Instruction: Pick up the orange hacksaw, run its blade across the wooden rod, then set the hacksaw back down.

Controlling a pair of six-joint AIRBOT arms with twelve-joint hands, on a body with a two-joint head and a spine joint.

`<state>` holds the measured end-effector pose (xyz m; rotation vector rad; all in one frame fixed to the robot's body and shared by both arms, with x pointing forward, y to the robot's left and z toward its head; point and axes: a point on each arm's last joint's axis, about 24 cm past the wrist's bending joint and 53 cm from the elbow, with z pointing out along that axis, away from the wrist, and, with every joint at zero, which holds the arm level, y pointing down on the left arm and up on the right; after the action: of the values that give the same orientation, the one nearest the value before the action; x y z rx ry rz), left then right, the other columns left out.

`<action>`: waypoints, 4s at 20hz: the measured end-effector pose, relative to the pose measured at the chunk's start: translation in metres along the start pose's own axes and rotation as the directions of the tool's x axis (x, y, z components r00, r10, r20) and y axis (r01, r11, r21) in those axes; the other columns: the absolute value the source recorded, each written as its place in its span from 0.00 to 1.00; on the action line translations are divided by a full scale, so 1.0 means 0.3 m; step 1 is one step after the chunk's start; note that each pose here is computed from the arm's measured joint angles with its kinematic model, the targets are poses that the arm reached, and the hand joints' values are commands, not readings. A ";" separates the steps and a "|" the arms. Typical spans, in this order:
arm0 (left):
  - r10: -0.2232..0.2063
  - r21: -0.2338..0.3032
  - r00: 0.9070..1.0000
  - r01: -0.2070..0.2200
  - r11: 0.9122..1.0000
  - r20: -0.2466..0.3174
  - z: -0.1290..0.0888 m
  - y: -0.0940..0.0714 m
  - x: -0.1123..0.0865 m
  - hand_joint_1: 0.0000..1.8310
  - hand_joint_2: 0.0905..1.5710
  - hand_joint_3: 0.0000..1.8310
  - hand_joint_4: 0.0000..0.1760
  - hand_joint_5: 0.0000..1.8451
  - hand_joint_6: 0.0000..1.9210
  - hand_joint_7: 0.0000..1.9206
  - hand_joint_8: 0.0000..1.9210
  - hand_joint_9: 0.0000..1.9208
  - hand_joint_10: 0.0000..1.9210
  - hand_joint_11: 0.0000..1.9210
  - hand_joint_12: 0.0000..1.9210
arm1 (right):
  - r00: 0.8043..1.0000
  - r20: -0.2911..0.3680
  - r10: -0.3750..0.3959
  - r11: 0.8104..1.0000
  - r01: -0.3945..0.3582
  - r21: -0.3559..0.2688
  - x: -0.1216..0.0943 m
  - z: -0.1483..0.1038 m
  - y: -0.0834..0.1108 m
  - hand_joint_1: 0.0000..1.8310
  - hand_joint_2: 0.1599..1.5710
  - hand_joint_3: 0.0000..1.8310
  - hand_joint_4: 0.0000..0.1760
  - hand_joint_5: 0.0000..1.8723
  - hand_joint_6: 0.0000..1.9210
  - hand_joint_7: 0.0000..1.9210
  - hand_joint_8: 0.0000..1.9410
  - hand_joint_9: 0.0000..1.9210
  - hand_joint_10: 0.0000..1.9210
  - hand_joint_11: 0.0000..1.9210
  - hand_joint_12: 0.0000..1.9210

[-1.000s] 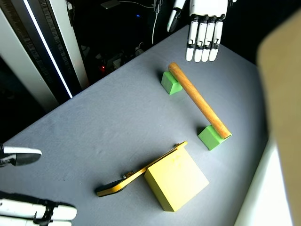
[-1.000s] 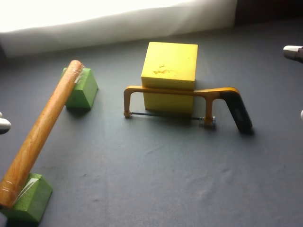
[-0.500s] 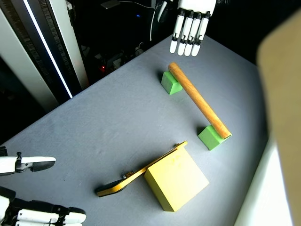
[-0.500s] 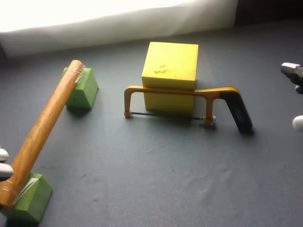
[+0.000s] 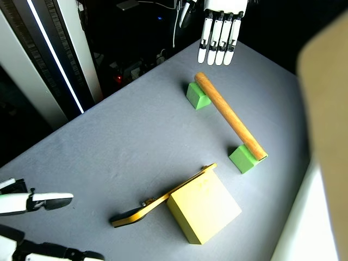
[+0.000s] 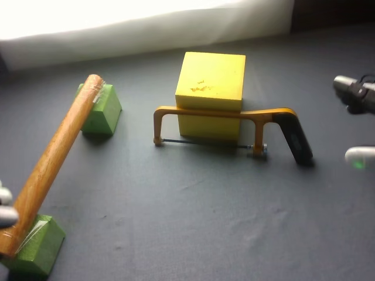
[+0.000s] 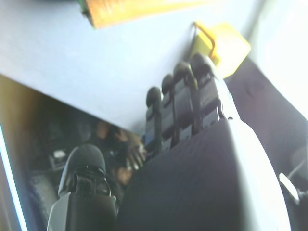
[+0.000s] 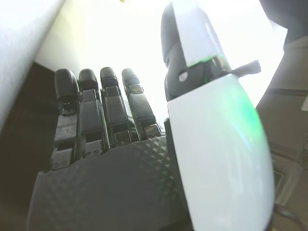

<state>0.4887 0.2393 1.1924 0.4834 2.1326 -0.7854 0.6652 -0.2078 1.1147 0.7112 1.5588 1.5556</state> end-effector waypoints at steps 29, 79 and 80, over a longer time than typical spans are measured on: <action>-0.048 -0.101 0.997 0.041 0.994 -0.065 0.152 0.056 0.105 0.04 0.81 0.00 0.00 0.12 0.00 0.10 0.00 0.10 0.00 0.00 0.19 | 0.999 -0.032 -0.007 0.999 0.006 -0.037 0.125 0.283 -0.041 0.48 0.62 0.00 0.00 0.09 0.00 0.09 0.00 0.11 0.00 0.00 0.47; -0.060 -0.120 0.993 0.048 0.992 -0.102 0.148 0.082 0.140 0.05 0.81 0.00 0.00 0.12 0.00 0.11 0.00 0.10 0.00 0.00 0.21 | 0.999 -0.019 -0.039 0.998 0.038 -0.046 0.181 0.346 -0.048 0.75 0.68 0.00 0.00 0.48 0.50 0.50 0.53 0.48 0.68 0.41 0.75; -0.060 -0.118 0.993 0.048 0.992 -0.102 0.148 0.081 0.140 0.05 0.81 0.00 0.00 0.12 0.00 0.10 0.00 0.10 0.00 0.00 0.20 | 1.000 0.006 -0.011 0.999 0.011 -0.045 0.177 0.331 -0.053 0.75 0.68 0.00 0.00 0.47 0.51 0.50 0.52 0.48 0.68 0.42 0.74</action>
<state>0.5013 0.2302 1.1284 0.4152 2.2829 -0.6750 0.7238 -0.1114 1.0989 0.6808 1.5168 1.5744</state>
